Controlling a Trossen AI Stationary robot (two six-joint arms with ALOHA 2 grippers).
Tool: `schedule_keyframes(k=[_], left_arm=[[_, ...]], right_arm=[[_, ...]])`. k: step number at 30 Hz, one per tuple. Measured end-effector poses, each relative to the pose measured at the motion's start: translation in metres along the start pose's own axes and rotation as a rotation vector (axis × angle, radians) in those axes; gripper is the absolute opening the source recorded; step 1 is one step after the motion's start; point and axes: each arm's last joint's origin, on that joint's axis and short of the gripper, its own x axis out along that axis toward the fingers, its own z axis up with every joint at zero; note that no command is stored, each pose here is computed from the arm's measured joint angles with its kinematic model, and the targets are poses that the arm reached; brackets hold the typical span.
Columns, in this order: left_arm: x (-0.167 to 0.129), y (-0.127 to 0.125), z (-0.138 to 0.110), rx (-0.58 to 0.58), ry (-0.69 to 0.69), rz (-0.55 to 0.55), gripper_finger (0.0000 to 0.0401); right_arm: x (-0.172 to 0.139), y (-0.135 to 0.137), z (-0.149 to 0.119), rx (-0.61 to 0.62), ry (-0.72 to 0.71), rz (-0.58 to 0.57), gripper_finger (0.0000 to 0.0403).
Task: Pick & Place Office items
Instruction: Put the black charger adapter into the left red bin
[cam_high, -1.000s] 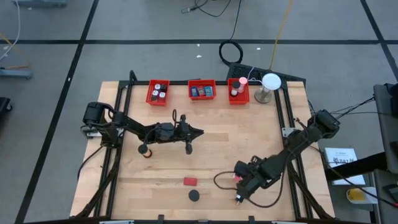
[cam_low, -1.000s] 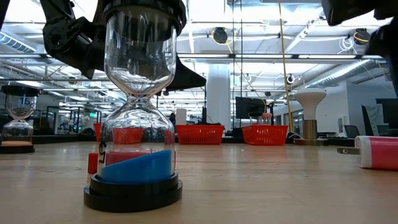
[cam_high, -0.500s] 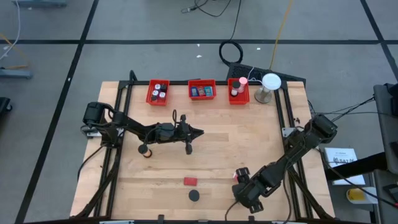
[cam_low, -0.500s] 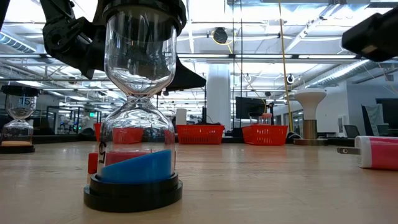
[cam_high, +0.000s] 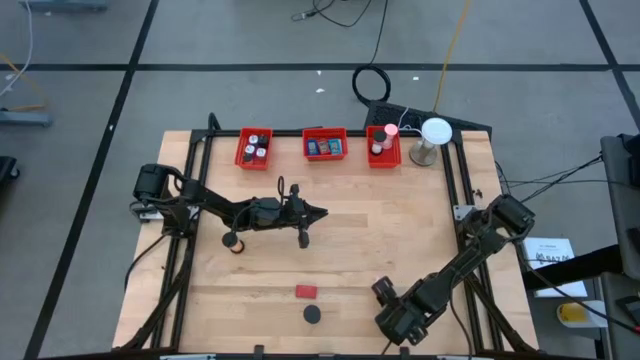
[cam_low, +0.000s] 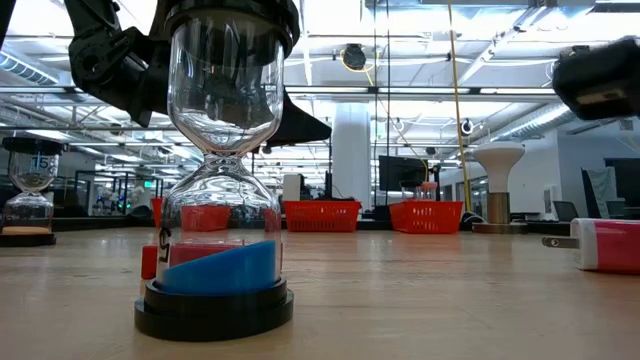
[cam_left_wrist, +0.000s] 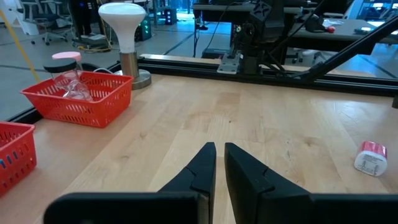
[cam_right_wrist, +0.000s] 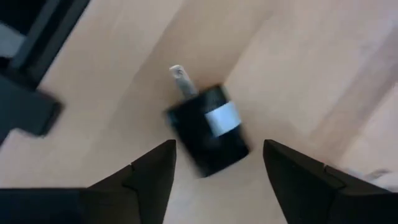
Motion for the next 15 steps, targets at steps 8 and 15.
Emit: schedule_keyframes(k=[8,15], left_arm=[[0.0,0.0,0.0,0.001,0.0,0.0,0.0035],[0.0001,0.0,0.0001,0.001,0.0,0.0,0.0035]], right_arm=[[-0.0011,-0.0006,0.0054,0.002,-0.064,-0.042,0.0166],[-0.0012,-0.0014,0.0081,0.044,-0.092,-0.045,0.0137]])
